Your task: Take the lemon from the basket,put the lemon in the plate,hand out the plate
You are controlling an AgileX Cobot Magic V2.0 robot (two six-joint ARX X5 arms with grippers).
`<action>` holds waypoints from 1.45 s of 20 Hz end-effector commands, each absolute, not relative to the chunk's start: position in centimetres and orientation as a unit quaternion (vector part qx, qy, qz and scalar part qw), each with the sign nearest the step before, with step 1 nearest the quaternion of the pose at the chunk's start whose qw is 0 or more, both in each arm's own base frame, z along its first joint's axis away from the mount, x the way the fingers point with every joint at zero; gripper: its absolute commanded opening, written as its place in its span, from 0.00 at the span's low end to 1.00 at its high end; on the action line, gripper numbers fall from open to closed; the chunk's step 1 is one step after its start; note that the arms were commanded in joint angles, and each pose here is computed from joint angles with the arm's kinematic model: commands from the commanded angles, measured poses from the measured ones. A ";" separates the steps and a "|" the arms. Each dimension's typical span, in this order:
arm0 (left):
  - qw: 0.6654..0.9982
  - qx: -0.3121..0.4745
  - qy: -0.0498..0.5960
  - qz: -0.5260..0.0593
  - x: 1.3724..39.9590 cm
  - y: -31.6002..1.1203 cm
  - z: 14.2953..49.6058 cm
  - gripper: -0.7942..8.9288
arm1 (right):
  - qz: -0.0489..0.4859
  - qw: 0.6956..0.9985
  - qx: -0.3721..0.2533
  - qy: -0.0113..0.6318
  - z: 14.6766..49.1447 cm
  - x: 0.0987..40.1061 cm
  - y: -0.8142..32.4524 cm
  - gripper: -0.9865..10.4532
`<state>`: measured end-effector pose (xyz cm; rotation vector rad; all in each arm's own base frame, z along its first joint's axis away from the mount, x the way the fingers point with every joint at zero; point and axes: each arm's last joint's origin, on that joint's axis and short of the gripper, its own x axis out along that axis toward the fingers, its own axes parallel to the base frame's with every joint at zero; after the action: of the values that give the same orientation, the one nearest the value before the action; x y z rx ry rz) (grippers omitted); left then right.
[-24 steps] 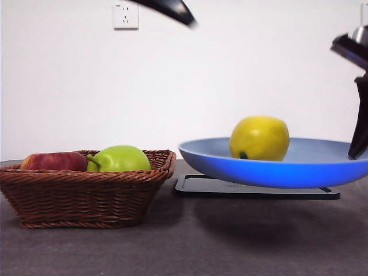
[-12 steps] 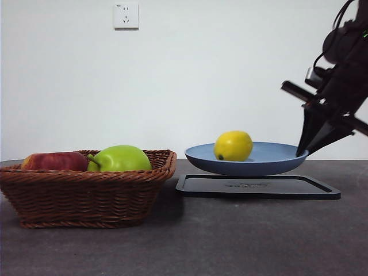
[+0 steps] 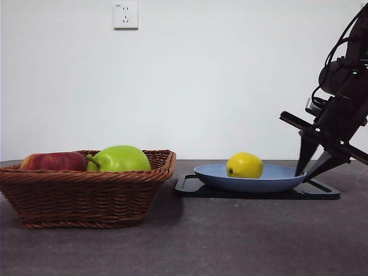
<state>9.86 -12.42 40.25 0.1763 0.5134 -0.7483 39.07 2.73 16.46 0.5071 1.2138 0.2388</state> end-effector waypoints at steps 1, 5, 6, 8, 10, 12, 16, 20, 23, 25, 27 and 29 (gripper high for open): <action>0.897 0.078 0.240 -0.363 9.8 -12.5 40.7 0.47 | 0.123 0.792 0.223 0.555 16.6 39.7 2.8 0.30; 0.899 0.074 0.232 -0.364 9.9 -12.6 40.9 0.47 | 0.136 0.807 0.211 0.535 18.8 39.1 2.8 0.30; 0.900 0.071 0.227 -0.365 9.9 -12.6 41.0 0.47 | 0.142 0.813 0.201 0.528 19.8 38.7 2.8 0.30; 0.902 0.072 0.221 -0.365 10.2 -13.0 41.0 0.47 | 0.157 0.825 0.176 0.513 22.3 37.5 2.8 0.30; 0.909 0.089 0.213 -0.347 10.8 -13.5 40.9 0.46 | 0.165 0.840 0.146 0.495 25.1 35.8 3.1 0.30; 0.915 0.123 0.207 -0.323 11.7 -14.2 40.5 0.41 | 0.158 0.857 0.109 0.477 27.9 33.9 3.7 0.29; 0.921 0.178 0.209 -0.277 14.2 -15.7 39.3 0.21 | 0.201 0.873 0.067 0.439 32.0 29.9 5.9 0.18; 0.920 0.209 0.226 -0.242 16.5 -15.3 38.4 0.09 | 0.194 0.893 -0.008 0.407 34.0 25.8 8.1 0.09; 0.929 0.193 0.233 -0.216 17.6 -13.7 38.4 0.09 | 0.166 0.922 -0.046 0.347 34.3 22.5 8.8 0.09; 0.934 0.168 0.227 -0.220 18.0 -12.3 38.0 0.09 | 0.173 0.940 -0.043 0.292 33.9 20.3 8.6 0.09; 0.942 0.142 0.209 -0.221 17.8 -11.0 36.9 0.09 | 0.186 0.953 -0.034 0.236 33.1 18.1 8.2 0.09; 0.956 0.101 0.179 -0.208 17.1 -9.7 35.3 0.09 | 0.199 0.965 -0.020 0.168 31.9 16.1 7.7 0.09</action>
<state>17.09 -9.61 35.06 0.2355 0.3783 -0.4181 16.07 7.58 32.03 -0.0346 0.3612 0.4013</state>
